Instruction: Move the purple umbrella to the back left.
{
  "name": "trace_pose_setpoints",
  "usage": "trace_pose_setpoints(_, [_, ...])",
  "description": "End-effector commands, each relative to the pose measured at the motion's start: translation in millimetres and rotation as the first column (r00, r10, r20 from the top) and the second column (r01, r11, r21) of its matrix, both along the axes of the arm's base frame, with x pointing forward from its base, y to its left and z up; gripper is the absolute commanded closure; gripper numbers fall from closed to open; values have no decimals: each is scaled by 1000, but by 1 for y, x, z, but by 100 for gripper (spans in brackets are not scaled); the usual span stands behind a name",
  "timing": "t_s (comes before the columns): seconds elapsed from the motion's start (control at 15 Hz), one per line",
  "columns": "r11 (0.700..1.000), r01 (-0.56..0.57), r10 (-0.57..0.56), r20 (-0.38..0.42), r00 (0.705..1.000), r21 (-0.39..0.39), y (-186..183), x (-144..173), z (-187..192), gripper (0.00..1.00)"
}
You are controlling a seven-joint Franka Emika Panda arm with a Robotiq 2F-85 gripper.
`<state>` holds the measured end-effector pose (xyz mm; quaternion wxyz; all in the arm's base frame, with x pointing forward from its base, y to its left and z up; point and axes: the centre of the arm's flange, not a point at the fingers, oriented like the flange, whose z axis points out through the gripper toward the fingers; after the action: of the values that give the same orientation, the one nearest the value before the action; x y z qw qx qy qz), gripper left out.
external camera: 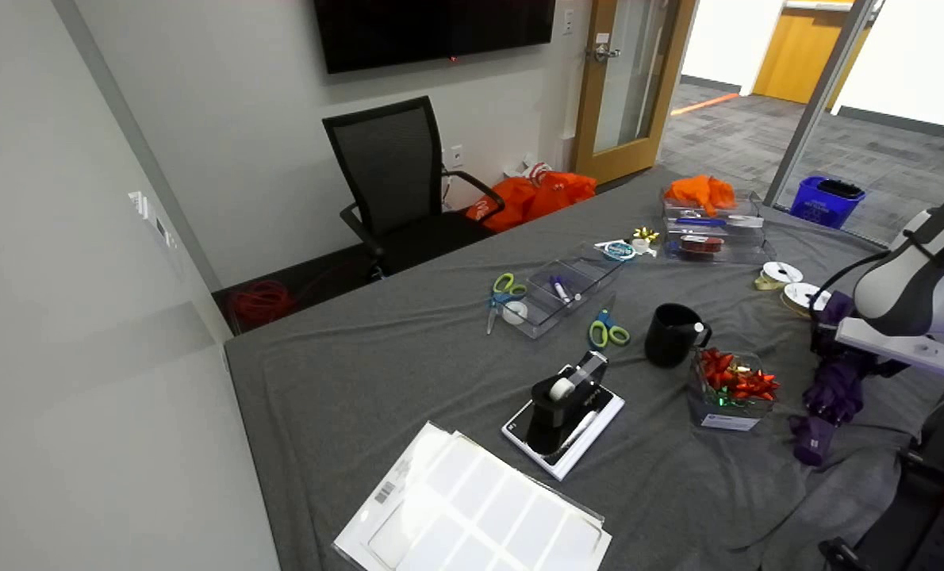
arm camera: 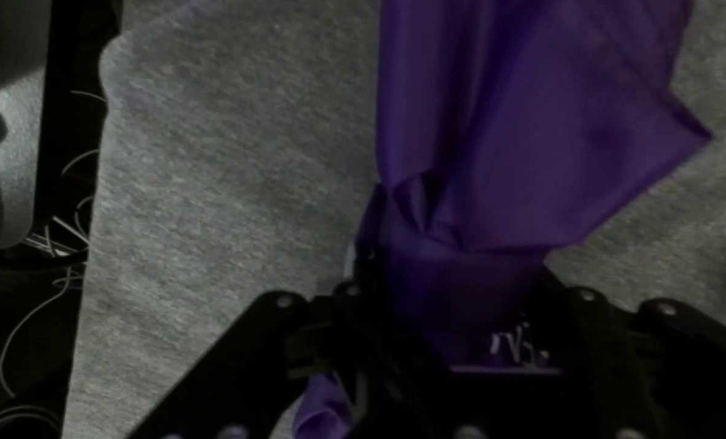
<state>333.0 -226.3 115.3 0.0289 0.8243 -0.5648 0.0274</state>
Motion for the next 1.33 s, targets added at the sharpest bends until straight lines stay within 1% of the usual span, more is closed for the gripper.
trace_pose_setpoints(0.0, [1000, -21, 22, 16, 1000, -17, -7, 3, -8, 74])
trace_pose_setpoints(0.07, [1000, -22, 22, 16, 1000, -20, -7, 3, -4, 80])
trace_pose_setpoints(0.13, [999, -23, 24, 13, 1000, -39, -7, 2, 4, 86])
trace_pose_setpoints(0.33, [999, -30, 30, 8, 1000, -30, -3, 3, 33, 93])
trace_pose_setpoints(0.73, [999, -51, 51, -27, 998, -9, 0, 14, 83, 93])
trace_pose_setpoints(1.27, [998, -55, 55, 2, 998, 1, 1, 23, 118, 93])
